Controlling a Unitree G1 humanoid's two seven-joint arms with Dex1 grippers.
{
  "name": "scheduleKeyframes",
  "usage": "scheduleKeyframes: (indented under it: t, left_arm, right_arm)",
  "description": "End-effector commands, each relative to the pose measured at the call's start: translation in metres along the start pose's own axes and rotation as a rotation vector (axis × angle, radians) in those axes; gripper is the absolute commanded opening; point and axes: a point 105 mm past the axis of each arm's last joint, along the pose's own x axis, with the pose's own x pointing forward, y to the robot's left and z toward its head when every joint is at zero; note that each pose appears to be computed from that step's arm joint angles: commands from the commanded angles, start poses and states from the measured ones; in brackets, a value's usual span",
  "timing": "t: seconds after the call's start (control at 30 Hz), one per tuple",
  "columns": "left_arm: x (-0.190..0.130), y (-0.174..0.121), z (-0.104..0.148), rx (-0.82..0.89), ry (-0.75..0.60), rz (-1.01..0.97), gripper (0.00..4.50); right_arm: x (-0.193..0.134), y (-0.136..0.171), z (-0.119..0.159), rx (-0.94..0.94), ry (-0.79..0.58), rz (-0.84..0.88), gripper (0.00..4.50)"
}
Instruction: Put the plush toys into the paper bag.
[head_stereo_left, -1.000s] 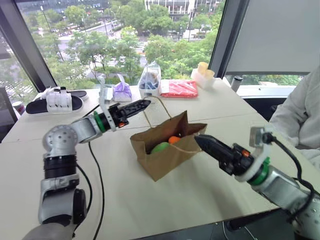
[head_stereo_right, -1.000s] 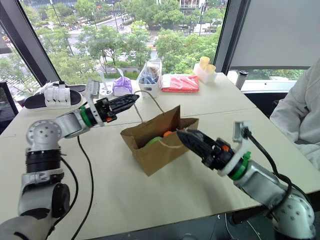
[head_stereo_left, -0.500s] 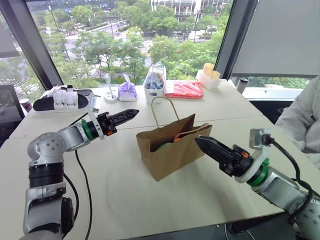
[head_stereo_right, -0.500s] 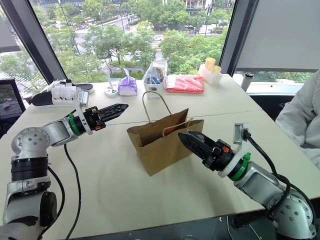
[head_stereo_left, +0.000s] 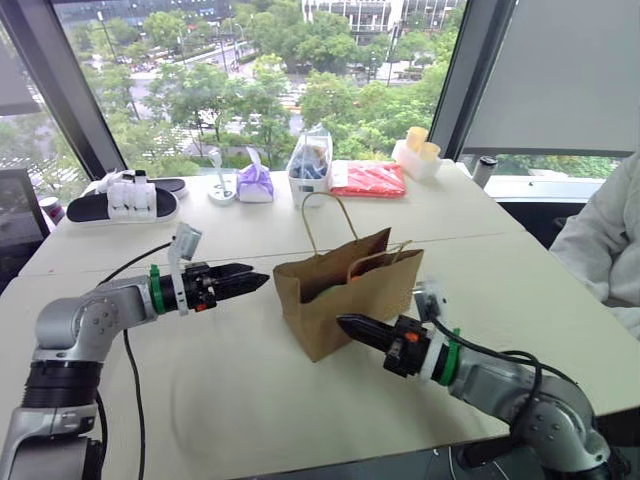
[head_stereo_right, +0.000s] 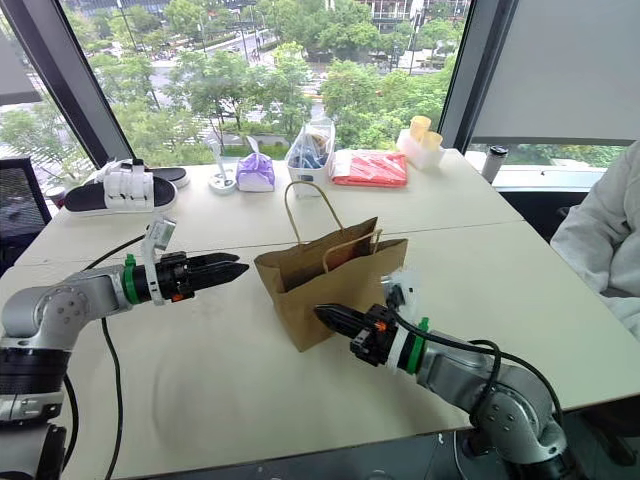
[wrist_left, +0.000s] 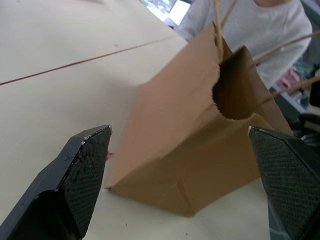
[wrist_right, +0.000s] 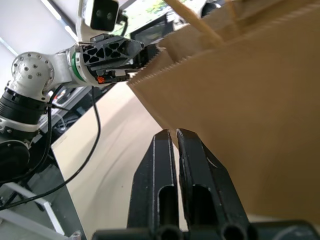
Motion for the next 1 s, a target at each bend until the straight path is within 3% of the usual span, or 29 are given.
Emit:
scheduleKeyframes:
  t: [0.03,0.63,1.0]
  left_arm:
    - [0.004,-0.019,-0.002,0.077,0.058,-0.082,4.50]
    - [0.024,-0.051,-0.017,0.129,0.089,-0.200,4.50]
    - [0.039,-0.056,-0.029,0.227,0.116,-0.173,4.50]
  right_arm:
    - [0.006,0.004,0.011,-0.040,-0.010,0.054,0.08]
    - [0.037,0.006,0.014,-0.041,-0.007,0.107,0.08]
    - [0.041,0.002,0.013,-0.040,-0.013,0.088,0.08]
